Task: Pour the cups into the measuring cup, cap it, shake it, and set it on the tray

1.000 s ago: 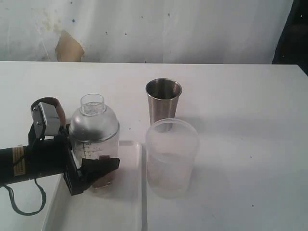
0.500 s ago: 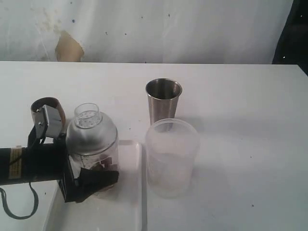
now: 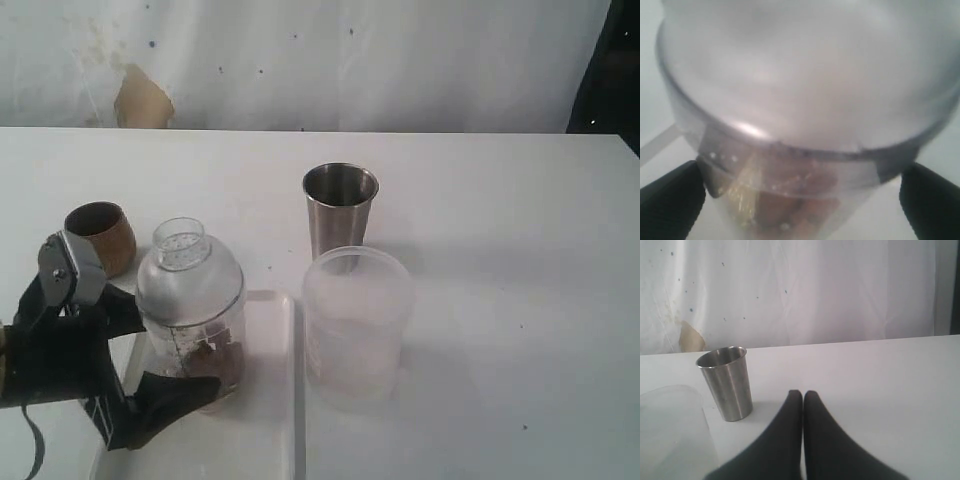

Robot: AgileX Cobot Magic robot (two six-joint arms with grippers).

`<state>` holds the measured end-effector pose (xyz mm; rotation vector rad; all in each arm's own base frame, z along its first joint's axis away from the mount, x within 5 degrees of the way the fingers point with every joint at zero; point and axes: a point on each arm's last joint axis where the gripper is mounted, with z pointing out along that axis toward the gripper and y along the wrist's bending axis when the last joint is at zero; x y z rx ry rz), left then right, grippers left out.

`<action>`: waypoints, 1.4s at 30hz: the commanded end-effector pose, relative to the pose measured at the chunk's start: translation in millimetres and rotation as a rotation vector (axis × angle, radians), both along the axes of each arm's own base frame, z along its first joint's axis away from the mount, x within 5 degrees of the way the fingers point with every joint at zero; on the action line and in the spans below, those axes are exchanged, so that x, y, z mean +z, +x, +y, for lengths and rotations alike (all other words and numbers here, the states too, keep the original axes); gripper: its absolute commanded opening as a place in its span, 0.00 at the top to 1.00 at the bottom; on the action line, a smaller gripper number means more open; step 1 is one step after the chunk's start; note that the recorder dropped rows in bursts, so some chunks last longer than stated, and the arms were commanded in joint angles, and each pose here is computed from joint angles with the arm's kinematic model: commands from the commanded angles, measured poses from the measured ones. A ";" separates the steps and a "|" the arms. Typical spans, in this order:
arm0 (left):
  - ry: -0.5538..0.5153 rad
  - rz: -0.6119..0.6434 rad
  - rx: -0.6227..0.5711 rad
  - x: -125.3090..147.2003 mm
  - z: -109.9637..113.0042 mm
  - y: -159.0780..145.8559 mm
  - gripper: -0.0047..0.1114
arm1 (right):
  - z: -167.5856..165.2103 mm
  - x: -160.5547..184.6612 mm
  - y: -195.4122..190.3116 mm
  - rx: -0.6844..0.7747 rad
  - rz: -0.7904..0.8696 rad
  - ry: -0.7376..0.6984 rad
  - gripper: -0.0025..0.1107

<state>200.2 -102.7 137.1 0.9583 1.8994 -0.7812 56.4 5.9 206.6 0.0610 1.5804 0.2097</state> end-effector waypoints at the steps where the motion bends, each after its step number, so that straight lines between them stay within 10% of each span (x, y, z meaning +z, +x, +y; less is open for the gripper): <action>1: 0.018 0.001 0.116 3.0 9.1 -10.5 0.10 | 0.3 -1.4 -0.2 0.005 -0.006 0.003 0.98; 8: 0.022 0.035 0.360 7.8 25.7 -18.0 0.32 | 0.3 -1.4 -0.2 0.005 -0.006 0.003 0.98; 15: 0.062 0.026 0.432 13.5 34.5 -28.3 0.96 | 0.3 -1.4 -0.2 0.005 -0.006 0.003 0.98; 30: -0.069 0.028 1.105 43.1 84.2 -30.9 0.96 | 0.3 -1.4 -0.2 0.005 -0.006 0.003 0.98; 42: -0.042 0.080 1.067 80.2 79.7 -27.9 0.96 | 0.3 -1.4 -0.2 0.005 -0.006 0.003 0.98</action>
